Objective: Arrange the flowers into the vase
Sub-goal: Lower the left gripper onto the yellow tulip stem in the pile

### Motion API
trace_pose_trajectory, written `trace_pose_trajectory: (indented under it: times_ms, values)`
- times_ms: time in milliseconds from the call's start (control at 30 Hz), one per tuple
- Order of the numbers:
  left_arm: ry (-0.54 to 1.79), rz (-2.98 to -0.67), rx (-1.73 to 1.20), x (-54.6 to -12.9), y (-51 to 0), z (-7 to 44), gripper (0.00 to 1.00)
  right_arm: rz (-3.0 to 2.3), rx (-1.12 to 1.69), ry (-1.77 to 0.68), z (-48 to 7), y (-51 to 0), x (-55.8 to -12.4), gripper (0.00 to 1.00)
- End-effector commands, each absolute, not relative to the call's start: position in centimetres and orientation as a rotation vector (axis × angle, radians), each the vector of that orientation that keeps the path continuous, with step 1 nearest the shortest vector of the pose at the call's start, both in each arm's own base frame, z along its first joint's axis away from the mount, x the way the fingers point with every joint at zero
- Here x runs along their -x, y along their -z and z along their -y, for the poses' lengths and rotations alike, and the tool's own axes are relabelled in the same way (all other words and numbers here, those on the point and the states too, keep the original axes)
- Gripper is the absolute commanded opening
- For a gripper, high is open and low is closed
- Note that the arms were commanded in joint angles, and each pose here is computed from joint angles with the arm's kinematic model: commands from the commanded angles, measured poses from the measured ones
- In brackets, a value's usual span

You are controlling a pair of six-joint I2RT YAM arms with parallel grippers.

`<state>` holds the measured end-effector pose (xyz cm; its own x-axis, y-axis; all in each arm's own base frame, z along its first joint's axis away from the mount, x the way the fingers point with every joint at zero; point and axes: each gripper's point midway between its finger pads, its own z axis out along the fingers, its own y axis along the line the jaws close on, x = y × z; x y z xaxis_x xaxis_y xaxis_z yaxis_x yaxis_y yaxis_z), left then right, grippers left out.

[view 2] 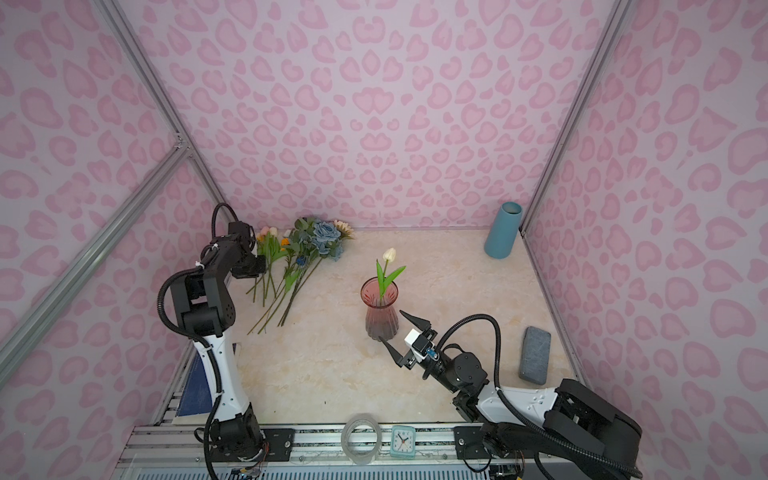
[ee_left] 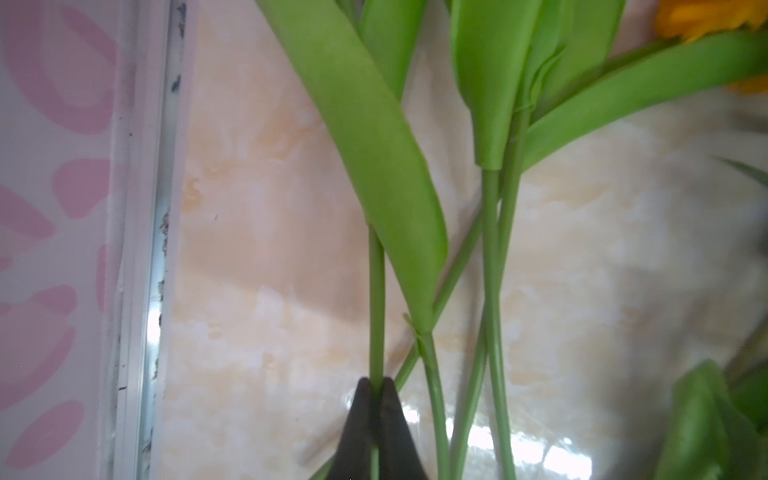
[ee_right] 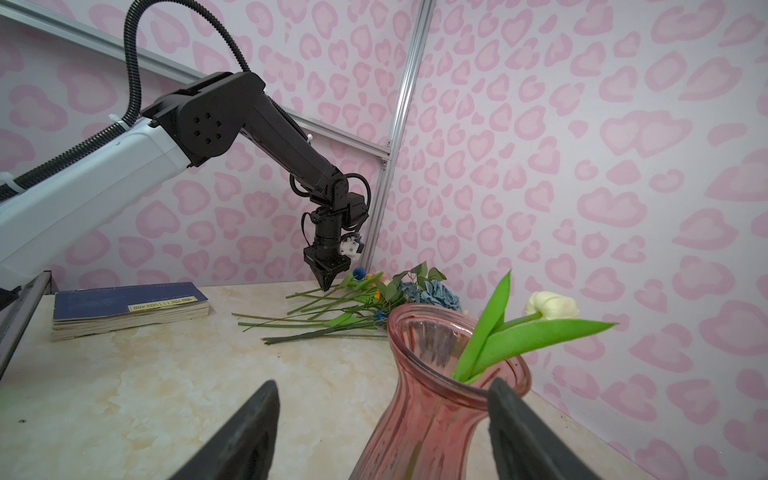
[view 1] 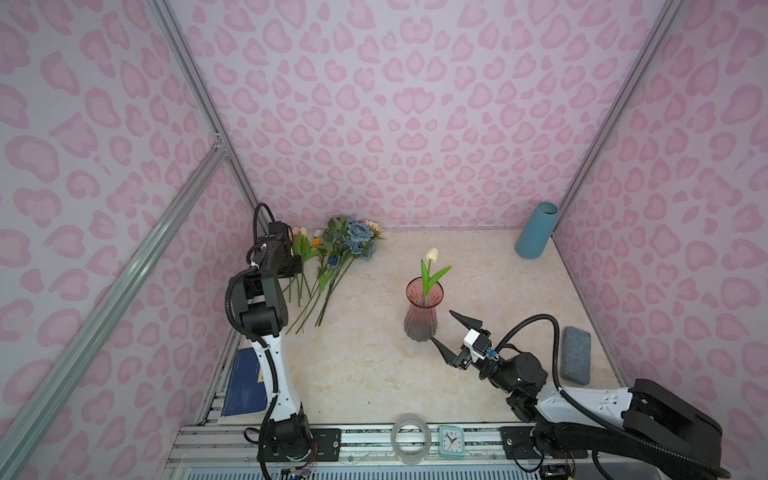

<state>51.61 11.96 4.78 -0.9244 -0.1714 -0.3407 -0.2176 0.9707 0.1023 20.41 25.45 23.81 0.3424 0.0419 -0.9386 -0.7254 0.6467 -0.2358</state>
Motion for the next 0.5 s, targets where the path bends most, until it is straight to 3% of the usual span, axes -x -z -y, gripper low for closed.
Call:
trace_pose_trajectory:
  times_ms: [0, 467]
  values:
    - [-0.192, -2.758, 0.333, -51.1, -6.1, -11.9, 0.03, -1.114, 0.715, -0.548, -25.2, -24.0, -20.4, 0.78]
    - [-0.181, -2.595, 0.377, -48.2, -13.0, -10.5, 0.03, -1.116, 0.694, -0.541, -24.6, -24.3, -20.4, 0.76]
